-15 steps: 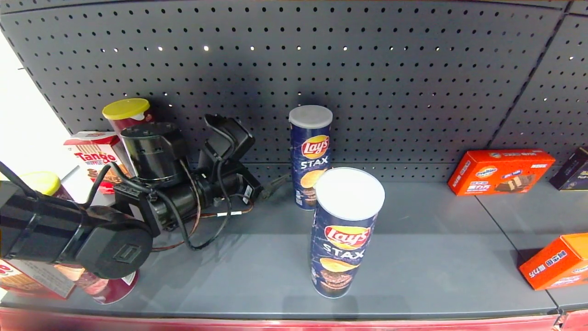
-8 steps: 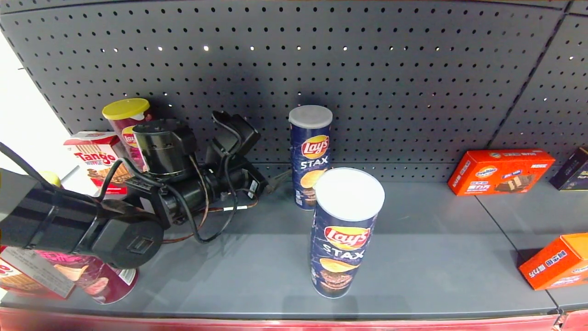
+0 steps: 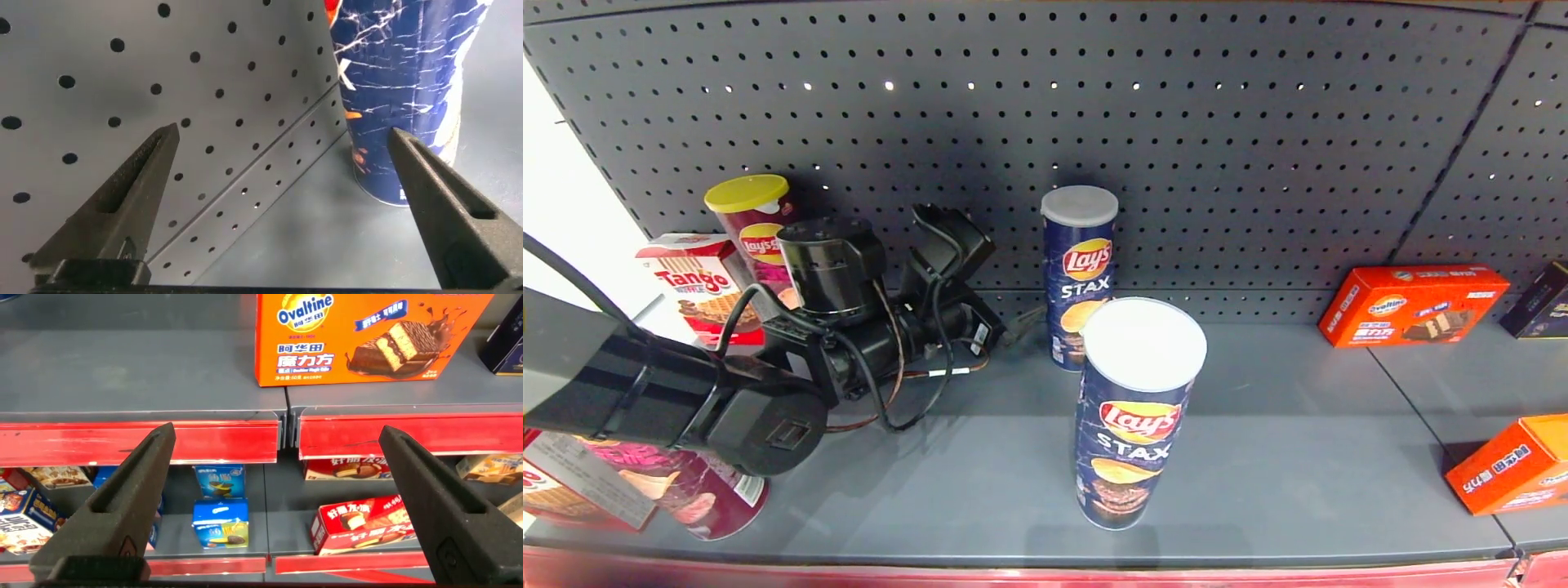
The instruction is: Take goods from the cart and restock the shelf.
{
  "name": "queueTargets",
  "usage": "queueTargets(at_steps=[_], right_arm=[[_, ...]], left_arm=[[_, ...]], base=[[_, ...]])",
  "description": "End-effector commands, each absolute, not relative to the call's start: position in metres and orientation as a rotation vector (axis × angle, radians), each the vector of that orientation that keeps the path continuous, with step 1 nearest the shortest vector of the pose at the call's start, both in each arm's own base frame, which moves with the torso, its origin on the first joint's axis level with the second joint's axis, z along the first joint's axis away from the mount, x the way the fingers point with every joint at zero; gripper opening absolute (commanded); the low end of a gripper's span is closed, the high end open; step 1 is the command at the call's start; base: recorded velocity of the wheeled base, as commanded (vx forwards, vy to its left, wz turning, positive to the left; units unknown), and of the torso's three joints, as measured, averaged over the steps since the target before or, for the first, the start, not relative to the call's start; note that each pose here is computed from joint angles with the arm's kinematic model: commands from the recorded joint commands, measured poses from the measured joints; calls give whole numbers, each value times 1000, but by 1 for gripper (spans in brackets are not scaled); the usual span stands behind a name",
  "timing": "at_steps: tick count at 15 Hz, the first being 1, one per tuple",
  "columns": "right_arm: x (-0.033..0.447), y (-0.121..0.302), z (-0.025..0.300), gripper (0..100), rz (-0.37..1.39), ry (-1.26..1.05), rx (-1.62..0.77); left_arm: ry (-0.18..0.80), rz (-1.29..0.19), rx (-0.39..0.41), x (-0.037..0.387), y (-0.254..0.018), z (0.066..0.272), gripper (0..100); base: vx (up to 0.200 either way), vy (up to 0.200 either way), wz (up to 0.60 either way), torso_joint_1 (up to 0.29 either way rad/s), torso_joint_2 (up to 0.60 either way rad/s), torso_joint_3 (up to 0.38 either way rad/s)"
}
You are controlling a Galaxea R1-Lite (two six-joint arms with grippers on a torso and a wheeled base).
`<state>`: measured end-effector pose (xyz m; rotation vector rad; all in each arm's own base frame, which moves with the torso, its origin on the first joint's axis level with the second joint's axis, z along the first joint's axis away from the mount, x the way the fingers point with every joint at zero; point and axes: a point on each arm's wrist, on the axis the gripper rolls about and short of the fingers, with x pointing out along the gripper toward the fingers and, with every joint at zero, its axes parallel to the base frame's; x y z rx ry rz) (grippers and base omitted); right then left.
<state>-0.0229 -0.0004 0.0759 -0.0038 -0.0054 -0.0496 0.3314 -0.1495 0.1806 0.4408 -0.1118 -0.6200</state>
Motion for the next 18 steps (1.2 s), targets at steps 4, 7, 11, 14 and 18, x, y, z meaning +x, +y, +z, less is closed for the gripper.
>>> queueTargets(at_steps=[4, 7, 11, 14, 18], right_arm=[[-23, 0, 76, 100, -49, -4, -5], [-23, 0, 76, 100, -49, -4, -5], [-23, 0, 76, 100, -49, -4, -5], [-23, 0, 76, 100, -49, -4, -5], [-23, 0, 76, 100, -49, -4, -5]], left_arm=[[-110, -616, 441, 333, -149, 180, 100], [-109, -613, 441, 339, -152, 178, 100], [-119, -611, 439, 342, -153, 180, 100], [-162, -596, 434, 333, -149, 197, 100], [-245, -562, 331, 286, -142, 251, 100]], base=[[0, 0, 0, 0, 0, 0], [0, 0, 0, 0, 0, 0], [0, 0, 0, 0, 0, 0], [0, 0, 0, 0, 0, 0], [0, 0, 0, 0, 0, 0]])
